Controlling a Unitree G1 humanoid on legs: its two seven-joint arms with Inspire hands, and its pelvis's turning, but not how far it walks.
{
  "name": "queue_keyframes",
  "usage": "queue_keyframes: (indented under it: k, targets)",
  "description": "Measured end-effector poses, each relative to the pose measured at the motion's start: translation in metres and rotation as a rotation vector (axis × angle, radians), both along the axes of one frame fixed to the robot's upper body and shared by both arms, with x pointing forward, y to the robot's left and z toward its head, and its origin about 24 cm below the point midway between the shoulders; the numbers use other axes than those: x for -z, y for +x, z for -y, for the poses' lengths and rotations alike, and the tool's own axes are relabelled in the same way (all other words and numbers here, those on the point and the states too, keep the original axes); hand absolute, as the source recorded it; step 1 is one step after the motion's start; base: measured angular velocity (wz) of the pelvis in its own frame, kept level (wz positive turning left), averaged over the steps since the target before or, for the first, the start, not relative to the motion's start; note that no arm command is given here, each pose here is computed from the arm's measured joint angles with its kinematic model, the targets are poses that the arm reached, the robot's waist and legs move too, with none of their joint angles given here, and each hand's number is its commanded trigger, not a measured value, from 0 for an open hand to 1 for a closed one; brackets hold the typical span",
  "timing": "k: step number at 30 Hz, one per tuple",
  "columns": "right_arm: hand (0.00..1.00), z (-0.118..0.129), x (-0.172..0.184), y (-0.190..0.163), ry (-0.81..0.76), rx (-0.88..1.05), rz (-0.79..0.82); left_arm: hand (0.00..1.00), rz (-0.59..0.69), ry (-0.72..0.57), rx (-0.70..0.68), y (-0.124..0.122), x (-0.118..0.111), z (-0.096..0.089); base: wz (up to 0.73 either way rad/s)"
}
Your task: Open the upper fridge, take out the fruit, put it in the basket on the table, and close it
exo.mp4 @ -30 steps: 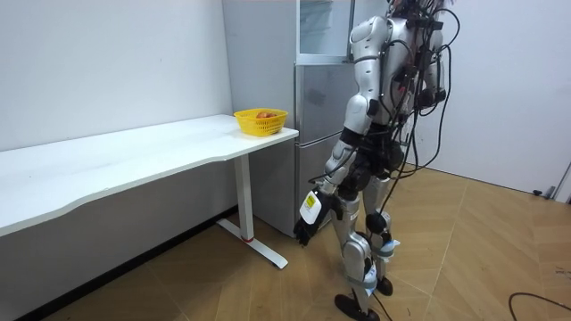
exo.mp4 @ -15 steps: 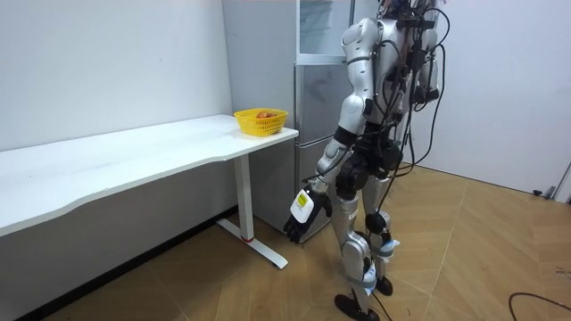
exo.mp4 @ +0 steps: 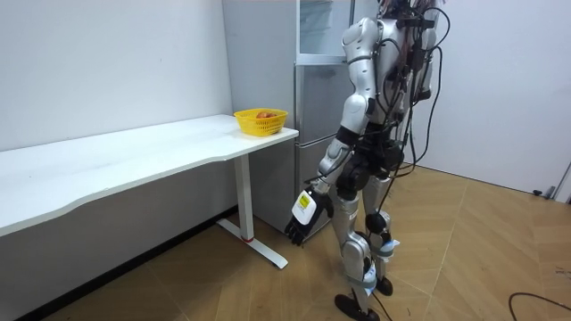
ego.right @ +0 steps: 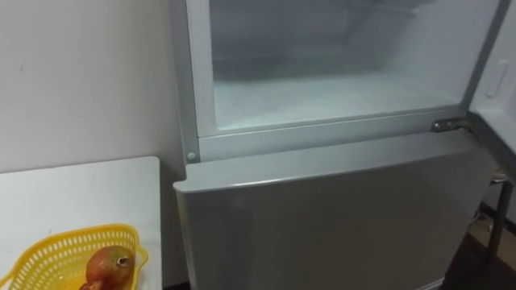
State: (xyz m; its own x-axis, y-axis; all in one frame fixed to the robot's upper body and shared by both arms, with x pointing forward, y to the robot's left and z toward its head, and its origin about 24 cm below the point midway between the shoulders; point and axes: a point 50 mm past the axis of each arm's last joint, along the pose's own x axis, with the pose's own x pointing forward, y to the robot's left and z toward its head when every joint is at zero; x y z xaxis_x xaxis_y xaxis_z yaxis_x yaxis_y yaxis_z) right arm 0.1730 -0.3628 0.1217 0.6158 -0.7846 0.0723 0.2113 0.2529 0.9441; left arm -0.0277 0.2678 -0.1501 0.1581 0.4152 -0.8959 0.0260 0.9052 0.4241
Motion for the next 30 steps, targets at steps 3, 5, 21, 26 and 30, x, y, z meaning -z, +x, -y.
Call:
queue_keyframes:
  k: [3, 5, 21, 26, 30]
  targets:
    - [0.0, -0.003, -0.001, 0.003, -0.029, -0.032, 0.017, 0.0, -0.016, -0.009, -0.007, -0.003, 0.002, 0.003, 0.0]
    - [0.0, -0.004, -0.002, 0.004, -0.04, -0.039, 0.021, 0.0, -0.028, -0.015, -0.01, -0.006, 0.002, 0.005, 0.0]
    - [0.0, -0.044, -0.004, 0.032, -0.299, -0.292, 0.049, 0.0, -0.055, -0.043, 0.018, -0.007, 0.005, 0.01, -0.01]
    - [0.0, -0.053, -0.005, 0.038, -0.428, -0.345, 0.003, 0.0, -0.065, -0.049, 0.02, -0.009, 0.006, 0.011, 0.05]
    - [0.0, -0.063, -0.007, 0.044, -0.543, -0.395, -0.046, 0.0, -0.082, -0.064, 0.051, -0.007, 0.008, 0.014, 0.0]
